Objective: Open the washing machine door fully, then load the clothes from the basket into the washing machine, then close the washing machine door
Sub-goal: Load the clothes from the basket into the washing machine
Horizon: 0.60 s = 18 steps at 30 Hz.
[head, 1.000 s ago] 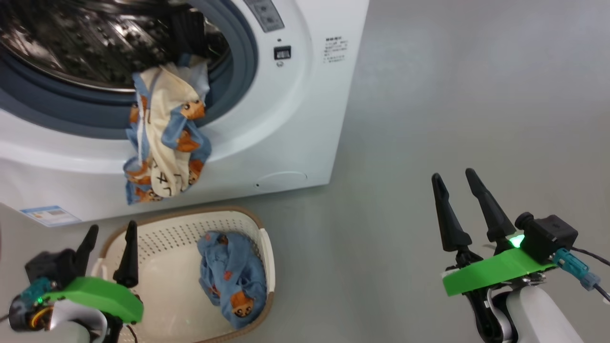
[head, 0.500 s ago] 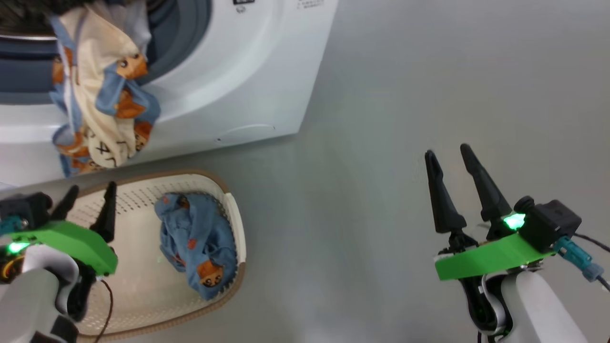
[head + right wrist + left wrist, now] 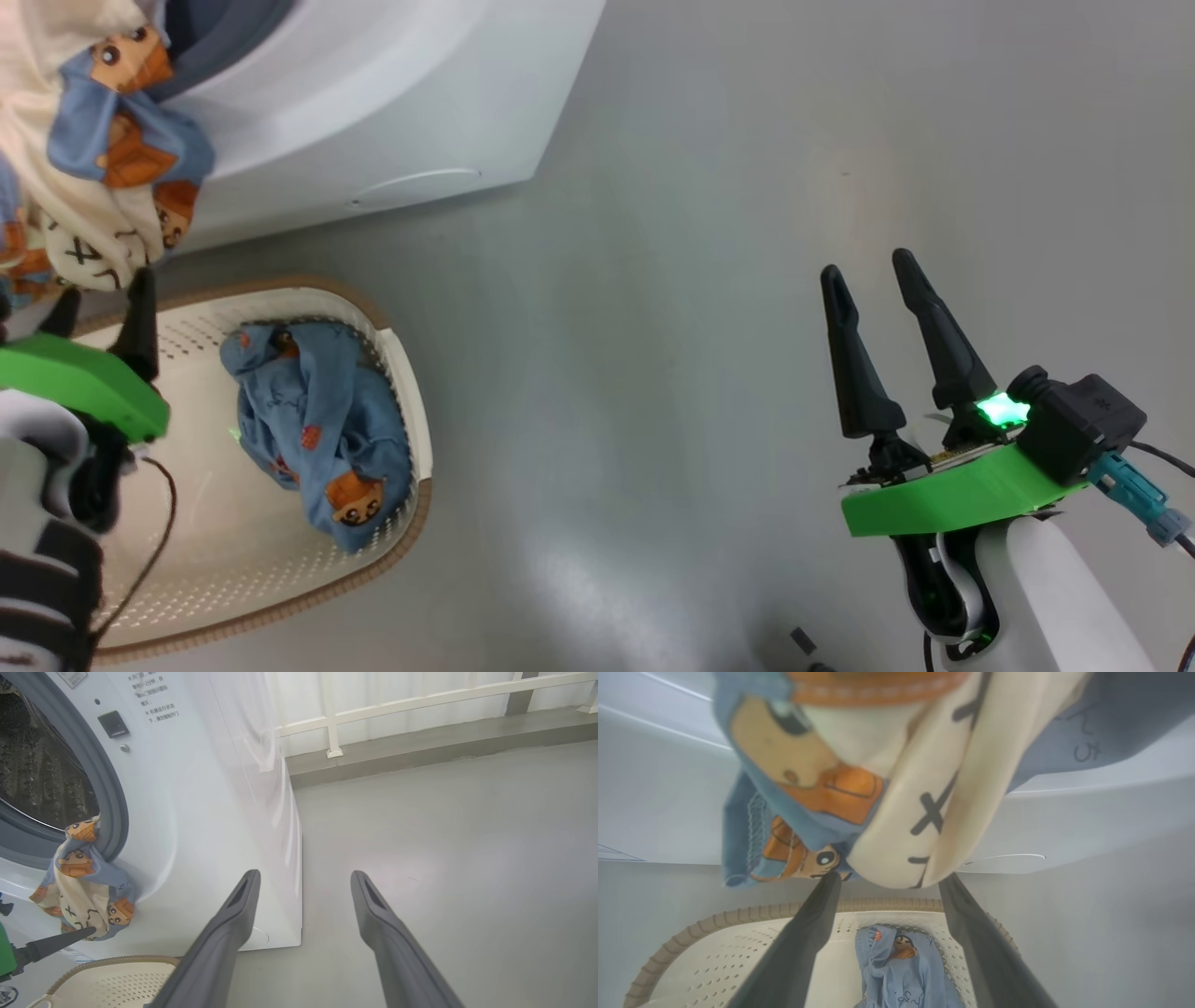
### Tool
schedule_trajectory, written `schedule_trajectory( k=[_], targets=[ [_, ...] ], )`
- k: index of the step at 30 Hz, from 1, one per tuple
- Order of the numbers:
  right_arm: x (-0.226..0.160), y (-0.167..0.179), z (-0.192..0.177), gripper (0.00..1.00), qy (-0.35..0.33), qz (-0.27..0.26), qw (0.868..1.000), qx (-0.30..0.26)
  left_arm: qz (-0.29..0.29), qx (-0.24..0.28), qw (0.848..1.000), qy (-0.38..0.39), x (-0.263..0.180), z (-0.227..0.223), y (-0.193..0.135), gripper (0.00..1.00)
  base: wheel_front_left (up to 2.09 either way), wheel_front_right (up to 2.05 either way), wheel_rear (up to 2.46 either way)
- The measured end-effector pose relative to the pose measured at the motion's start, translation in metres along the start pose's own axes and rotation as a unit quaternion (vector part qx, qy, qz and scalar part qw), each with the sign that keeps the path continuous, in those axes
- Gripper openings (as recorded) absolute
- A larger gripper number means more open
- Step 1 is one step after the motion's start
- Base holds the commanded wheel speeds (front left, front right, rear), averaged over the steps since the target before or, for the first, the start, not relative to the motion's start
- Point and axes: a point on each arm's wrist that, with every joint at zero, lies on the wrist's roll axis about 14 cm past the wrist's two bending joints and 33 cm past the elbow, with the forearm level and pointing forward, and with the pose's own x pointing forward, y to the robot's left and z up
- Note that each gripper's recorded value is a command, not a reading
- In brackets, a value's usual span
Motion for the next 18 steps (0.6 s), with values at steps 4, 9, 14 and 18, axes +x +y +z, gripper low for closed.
schedule_trajectory(
  k=[4, 9, 14, 18],
  targets=[
    [0.006, 0.003, -0.001, 1.00, -0.002, 0.006, 1.000, -0.001, 0.007, -0.017, 1.000, -0.001, 0.013, 0.004, 0.004, 1.00, 0.00, 0.00, 0.00],
    [0.008, 0.000, -0.008, 1.00, 0.007, 0.002, 1.000, -0.003, 0.010, -0.031, 0.999, -0.014, 0.027, 0.014, 0.005, 1.00, 0.00, 0.00, 0.00],
    [0.009, -0.001, -0.013, 1.00, 0.013, 0.001, 1.000, -0.003, 0.019, -0.031, 0.999, -0.040, 0.034, 0.026, 0.012, 1.00, 0.00, 0.00, 0.00],
    [0.011, -0.001, -0.016, 1.00, 0.016, 0.001, 1.000, -0.002, 0.023, -0.027, 0.998, -0.052, 0.036, 0.032, 0.016, 1.00, 0.00, 0.00, 0.00]
  ],
)
